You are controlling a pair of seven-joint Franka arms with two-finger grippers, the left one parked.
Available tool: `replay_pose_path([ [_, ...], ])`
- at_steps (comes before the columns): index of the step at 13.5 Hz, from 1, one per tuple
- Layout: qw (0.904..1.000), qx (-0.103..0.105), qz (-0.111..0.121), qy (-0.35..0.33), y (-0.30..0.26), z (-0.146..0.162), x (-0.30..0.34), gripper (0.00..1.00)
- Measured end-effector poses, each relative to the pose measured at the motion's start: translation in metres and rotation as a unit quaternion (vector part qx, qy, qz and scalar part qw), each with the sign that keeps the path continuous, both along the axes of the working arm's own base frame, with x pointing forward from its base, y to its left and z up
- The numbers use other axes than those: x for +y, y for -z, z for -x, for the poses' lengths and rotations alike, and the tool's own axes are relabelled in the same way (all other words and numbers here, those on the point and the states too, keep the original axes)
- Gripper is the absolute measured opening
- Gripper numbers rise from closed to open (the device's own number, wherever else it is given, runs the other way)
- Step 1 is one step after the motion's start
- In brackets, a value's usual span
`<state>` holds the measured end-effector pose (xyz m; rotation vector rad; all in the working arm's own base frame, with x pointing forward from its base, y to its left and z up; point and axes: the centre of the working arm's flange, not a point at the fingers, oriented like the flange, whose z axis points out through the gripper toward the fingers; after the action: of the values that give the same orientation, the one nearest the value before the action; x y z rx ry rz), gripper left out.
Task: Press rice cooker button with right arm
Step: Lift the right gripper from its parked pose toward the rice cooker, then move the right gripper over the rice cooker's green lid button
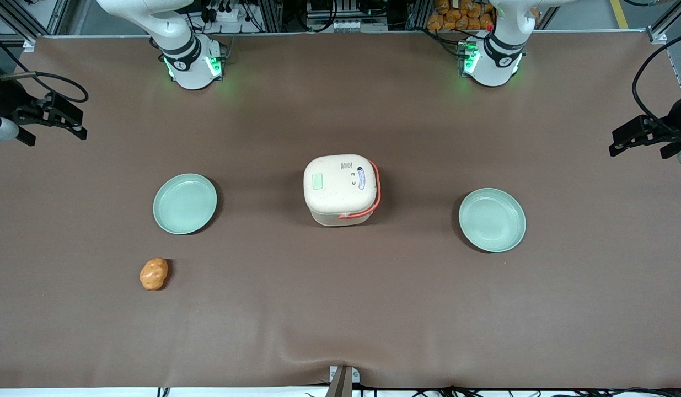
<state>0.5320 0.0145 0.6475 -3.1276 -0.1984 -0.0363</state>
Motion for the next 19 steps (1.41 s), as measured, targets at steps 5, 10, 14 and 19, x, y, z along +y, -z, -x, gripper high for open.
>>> replay_pose_path([
  [5, 1.0, -0.008, 0.0, 0.0, -0.004, -0.001, 0.0, 1.0],
  [10, 0.9998, -0.008, 0.002, -0.016, 0.002, -0.011, 0.02, 1.0],
  [14, 0.9985, -0.004, 0.006, -0.054, 0.026, -0.024, 0.087, 1.0],
  [19, 0.9983, -0.001, 0.011, -0.057, 0.063, -0.031, 0.168, 1.0],
])
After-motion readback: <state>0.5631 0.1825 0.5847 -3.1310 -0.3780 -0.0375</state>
